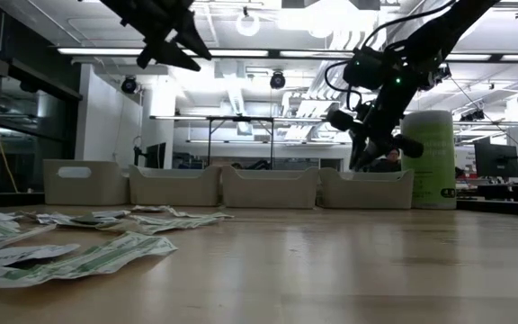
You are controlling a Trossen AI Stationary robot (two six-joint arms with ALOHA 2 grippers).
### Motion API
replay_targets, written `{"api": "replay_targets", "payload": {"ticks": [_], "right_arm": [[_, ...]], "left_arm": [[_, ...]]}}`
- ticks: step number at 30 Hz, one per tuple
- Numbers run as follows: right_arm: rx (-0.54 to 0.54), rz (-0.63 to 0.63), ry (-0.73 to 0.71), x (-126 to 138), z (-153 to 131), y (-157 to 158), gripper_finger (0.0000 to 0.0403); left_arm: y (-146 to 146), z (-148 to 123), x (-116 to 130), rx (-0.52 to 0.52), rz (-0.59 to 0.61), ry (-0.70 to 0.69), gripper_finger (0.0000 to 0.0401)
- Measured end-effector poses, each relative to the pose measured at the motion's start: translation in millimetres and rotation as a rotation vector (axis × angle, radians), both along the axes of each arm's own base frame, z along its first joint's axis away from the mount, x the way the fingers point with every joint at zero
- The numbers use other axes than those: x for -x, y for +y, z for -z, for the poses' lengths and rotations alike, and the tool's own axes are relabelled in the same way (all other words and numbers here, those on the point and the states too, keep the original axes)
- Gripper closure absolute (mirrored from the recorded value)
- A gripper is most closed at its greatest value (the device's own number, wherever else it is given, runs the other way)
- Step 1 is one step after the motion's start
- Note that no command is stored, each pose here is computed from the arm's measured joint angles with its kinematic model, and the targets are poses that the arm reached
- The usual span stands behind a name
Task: Pick & Place First Aid Supplies
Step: Put the green bandage into the right gray bin, then put the gray towelette pack into the middle right gray bin
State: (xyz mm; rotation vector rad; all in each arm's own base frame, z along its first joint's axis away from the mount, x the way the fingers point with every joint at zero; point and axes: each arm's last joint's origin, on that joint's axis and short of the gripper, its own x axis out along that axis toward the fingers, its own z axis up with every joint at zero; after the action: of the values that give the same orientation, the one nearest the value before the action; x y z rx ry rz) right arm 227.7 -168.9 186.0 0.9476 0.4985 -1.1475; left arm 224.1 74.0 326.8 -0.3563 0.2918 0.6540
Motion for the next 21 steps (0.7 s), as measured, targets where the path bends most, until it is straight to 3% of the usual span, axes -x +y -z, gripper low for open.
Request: {"api": "replay_targets", "payload": {"ticks": [8, 14, 21], "right_arm": [[-0.006, 0.021, -0.011, 0.4, -0.1, -0.6, 0.0306], [0.016, -0.025, -0.077, -2.4, -7.9, -1.1, 0.0280], [0.135, -0.143, -0.198, -5.6, -34.3, 2.5, 0.0272]], "left_arm": [[-7.5, 2.7, 24.0, 0.047, 0.015, 0.125, 0.0206], [-11.2, 15.7, 33.0, 0.125, 0.037, 0.266, 0.0206], [-13.7, 55.8, 35.1, 0.219, 0.070, 0.354, 0.0206]]}}
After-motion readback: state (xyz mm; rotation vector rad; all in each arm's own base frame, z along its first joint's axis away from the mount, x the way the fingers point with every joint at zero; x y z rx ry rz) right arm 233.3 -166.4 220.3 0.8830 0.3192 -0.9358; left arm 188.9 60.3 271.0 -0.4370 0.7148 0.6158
